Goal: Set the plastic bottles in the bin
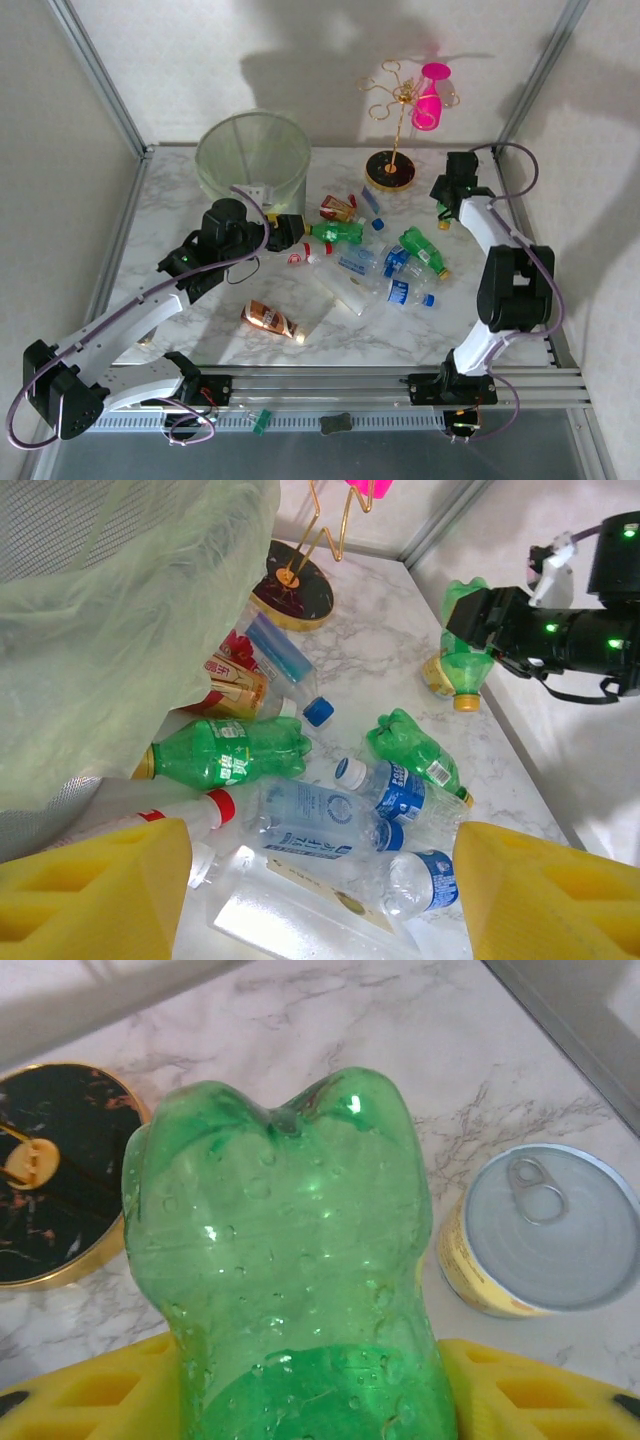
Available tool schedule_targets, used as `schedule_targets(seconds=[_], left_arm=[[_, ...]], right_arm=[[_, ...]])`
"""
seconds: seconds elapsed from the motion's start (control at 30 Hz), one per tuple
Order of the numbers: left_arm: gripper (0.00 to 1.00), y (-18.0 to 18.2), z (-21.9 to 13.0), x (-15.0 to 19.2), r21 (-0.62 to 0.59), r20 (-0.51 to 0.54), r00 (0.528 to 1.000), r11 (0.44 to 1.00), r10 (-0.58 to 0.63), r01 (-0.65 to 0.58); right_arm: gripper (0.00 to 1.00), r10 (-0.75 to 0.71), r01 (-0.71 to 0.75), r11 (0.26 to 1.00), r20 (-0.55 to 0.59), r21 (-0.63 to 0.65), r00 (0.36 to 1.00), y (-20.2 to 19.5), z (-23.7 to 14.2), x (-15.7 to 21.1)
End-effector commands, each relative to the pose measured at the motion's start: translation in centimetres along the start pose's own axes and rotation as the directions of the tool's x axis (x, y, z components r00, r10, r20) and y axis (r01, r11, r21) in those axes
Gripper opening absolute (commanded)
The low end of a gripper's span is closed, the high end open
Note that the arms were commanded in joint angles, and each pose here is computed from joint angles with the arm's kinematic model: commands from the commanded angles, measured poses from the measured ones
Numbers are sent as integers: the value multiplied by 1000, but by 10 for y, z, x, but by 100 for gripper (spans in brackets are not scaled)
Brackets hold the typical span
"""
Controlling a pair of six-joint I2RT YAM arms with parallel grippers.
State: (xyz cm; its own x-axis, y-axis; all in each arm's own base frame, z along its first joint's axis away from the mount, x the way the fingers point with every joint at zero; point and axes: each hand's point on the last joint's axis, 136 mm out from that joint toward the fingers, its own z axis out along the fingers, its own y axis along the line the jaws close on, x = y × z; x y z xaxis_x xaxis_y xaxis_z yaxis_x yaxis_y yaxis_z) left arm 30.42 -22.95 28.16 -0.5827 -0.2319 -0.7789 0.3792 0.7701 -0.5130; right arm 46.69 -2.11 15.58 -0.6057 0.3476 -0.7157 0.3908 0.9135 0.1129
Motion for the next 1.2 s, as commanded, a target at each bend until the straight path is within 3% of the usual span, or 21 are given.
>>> schedule_targets(seconds=[0.0, 0.2, 0.33, 0.5, 0.67, 0.77, 0.97, 1.17], left_arm=[[69, -12, -11, -16, 43, 58, 998, 999, -11, 9], [68, -25, -16, -23, 71, 67, 997, 997, -45, 40], [68, -35, -18, -23, 88, 49, 997, 995, -53, 49], [68, -47, -22, -22, 138, 29, 997, 988, -70, 65], [68, -73, -19, -14, 232, 9, 998, 971, -66, 62], [69, -95, -19, -8, 289, -2, 999, 956, -42, 41], [71, -123, -21, -10, 401, -16, 1000, 916, -22, 27], [72, -145, -30, -19, 505, -1, 1000, 863, -30, 27]], right_arm=[[51, 87, -84, 994, 40, -76, 995, 4, -24, -6], [51, 184, -165, 932, 29, -321, 982, 36, -72, -7], [51, 160, -122, 865, 36, -487, 987, 71, -116, -5], [51, 102, -44, 730, 45, -682, 994, 104, -177, 0], [50, 73, -7, 535, 38, -845, 997, 132, -238, 8], [49, 40, 2, 416, 21, -909, 999, 147, -267, 16], [49, -25, 33, 251, 27, -967, 999, 165, -312, 29], [50, -27, 32, 178, 28, -983, 999, 163, -337, 36]])
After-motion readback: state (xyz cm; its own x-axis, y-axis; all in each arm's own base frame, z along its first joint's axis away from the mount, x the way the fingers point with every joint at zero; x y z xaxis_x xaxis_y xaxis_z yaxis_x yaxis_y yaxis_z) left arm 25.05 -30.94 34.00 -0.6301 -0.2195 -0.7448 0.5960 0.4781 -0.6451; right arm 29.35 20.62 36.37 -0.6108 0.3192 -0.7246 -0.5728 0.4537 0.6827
